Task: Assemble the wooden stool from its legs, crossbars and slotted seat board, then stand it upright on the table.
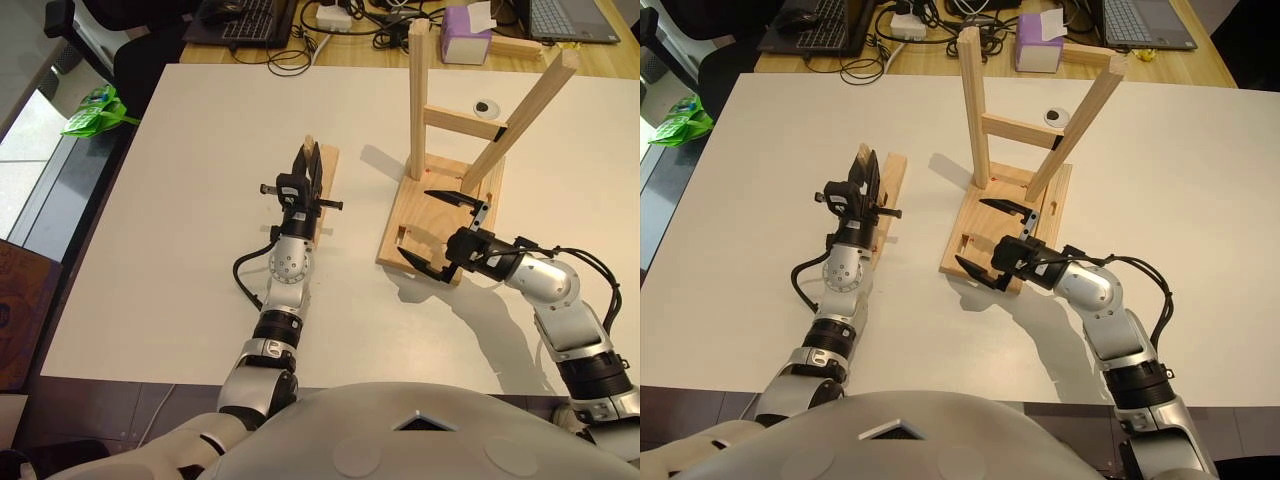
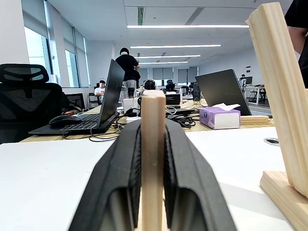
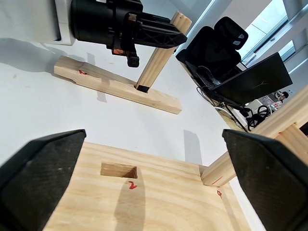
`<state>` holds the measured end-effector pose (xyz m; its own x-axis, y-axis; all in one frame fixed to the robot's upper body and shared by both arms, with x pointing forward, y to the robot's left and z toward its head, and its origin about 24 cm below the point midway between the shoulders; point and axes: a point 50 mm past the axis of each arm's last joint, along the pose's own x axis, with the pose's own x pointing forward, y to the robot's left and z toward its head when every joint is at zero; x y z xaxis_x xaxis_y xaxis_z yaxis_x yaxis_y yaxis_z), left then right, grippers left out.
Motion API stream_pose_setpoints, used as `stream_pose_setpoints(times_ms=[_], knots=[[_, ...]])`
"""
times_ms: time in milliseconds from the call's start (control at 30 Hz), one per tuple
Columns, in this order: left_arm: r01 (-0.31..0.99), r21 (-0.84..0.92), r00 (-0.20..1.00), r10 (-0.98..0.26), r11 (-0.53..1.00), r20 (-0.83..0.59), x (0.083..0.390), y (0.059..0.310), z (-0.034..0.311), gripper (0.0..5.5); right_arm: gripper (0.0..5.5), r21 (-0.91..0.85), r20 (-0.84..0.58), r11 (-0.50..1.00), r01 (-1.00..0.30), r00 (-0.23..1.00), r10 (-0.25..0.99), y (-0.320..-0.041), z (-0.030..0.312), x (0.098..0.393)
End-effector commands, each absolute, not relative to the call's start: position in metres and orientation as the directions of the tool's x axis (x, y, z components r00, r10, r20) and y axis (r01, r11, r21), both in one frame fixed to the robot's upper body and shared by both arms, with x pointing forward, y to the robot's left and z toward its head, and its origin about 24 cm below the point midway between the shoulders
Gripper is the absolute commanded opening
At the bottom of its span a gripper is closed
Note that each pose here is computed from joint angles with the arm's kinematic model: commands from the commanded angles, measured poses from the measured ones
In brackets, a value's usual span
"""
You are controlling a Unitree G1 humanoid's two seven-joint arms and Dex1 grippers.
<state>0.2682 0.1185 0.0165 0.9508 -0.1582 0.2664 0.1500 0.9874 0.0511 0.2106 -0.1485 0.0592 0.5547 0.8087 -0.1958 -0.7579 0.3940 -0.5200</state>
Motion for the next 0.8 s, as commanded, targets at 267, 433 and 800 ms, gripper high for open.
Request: stream_pose_setpoints(times_ms=[267,433,800], knots=[[0.063,0.011,0.921,-0.062,0.998,0.386,0.269,0.137,0.065,1.66,5.4,-0.513,-0.182,0.434,-0.74,0.588,0.788,-0.151,0.057,0.214],[0.095,0.013,0.854,-0.088,0.995,0.513,0.266,0.137,0.125,2.47,5.4,-0.508,-0.171,0.459,-0.729,0.607,0.776,-0.15,0.054,0.213],[0.299,0.115,0.879,-0.32,0.947,0.354,0.331,0.104,0.223,2.95,5.4,-0.506,-0.144,0.482,-0.715,0.621,0.77,-0.14,0.051,0.215]])
